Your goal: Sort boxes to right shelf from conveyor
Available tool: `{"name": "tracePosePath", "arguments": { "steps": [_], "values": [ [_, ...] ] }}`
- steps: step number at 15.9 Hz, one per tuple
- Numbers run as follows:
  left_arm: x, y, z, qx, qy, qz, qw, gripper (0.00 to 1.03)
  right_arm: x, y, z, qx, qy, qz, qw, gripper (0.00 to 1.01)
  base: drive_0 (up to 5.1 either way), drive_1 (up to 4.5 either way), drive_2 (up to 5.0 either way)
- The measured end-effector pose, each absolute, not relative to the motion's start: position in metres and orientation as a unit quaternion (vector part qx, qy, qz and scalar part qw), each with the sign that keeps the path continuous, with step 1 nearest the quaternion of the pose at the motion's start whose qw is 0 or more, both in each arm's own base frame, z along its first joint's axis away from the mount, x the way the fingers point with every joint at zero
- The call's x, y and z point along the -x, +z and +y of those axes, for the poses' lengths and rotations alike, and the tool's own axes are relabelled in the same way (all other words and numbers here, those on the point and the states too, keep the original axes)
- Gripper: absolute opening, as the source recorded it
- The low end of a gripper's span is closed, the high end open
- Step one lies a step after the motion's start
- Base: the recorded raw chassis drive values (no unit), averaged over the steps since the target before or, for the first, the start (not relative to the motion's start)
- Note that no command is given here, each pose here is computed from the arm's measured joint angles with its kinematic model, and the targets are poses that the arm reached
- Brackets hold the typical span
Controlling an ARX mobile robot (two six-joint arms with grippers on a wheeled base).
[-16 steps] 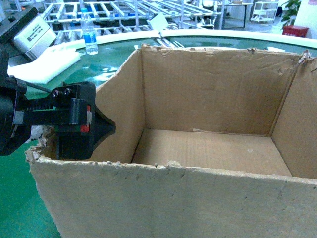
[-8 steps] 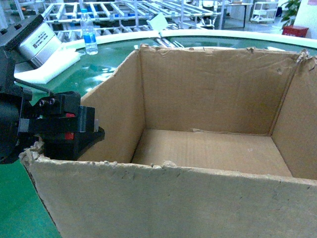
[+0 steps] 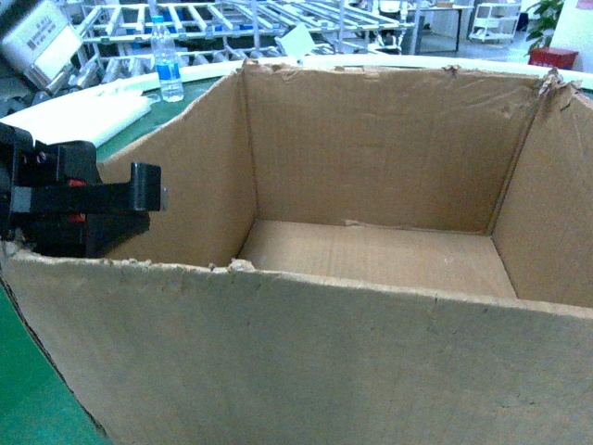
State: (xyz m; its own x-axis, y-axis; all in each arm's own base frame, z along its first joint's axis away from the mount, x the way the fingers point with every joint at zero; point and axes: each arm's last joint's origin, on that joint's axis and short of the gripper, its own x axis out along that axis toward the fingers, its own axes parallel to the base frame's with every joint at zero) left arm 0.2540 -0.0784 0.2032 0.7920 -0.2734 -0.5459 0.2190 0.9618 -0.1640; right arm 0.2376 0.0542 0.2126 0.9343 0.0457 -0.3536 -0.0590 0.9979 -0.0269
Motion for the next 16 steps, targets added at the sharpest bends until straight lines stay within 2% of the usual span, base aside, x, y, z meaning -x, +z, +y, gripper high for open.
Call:
{"name": "tracePosePath", "arguments": {
  "steps": [4, 6, 7, 11, 16],
  "values": [
    [-0.253, 0.252, -0.084, 0.031, -0.125, 0.224, 0.966, 0.04, -0.240, 0.253, 0.044, 0.002, 0.008, 0.115, 0.993, 0.02, 0.0, 0.00, 0.0],
    [-0.248, 0.282, -0.084, 0.034, -0.124, 0.180, 0.975, 0.04, -0.235, 0.284, 0.038, -0.007, 0.011, 0.066, 0.998, 0.02, 0.0, 0.00, 0.0],
    [-0.245, 0.289, -0.085, 0.032, -0.125, 0.168, 0.977, 0.04, -0.233, 0.292, 0.038, -0.008, 0.014, 0.053, 0.998, 0.02, 0.0, 0.00, 0.0],
    [-0.245, 0.296, -0.087, 0.026, -0.115, 0.137, 0.983, 0.04, -0.232, 0.304, 0.035, 0.002, -0.002, 0.003, 1.000, 0.02, 0.0, 0.00, 0.0],
    [-0.245, 0.295, -0.087, 0.020, -0.114, 0.140, 0.983, 0.04, -0.233, 0.301, 0.035, 0.008, -0.003, 0.010, 1.000, 0.02, 0.0, 0.00, 0.0]
  ]
}}
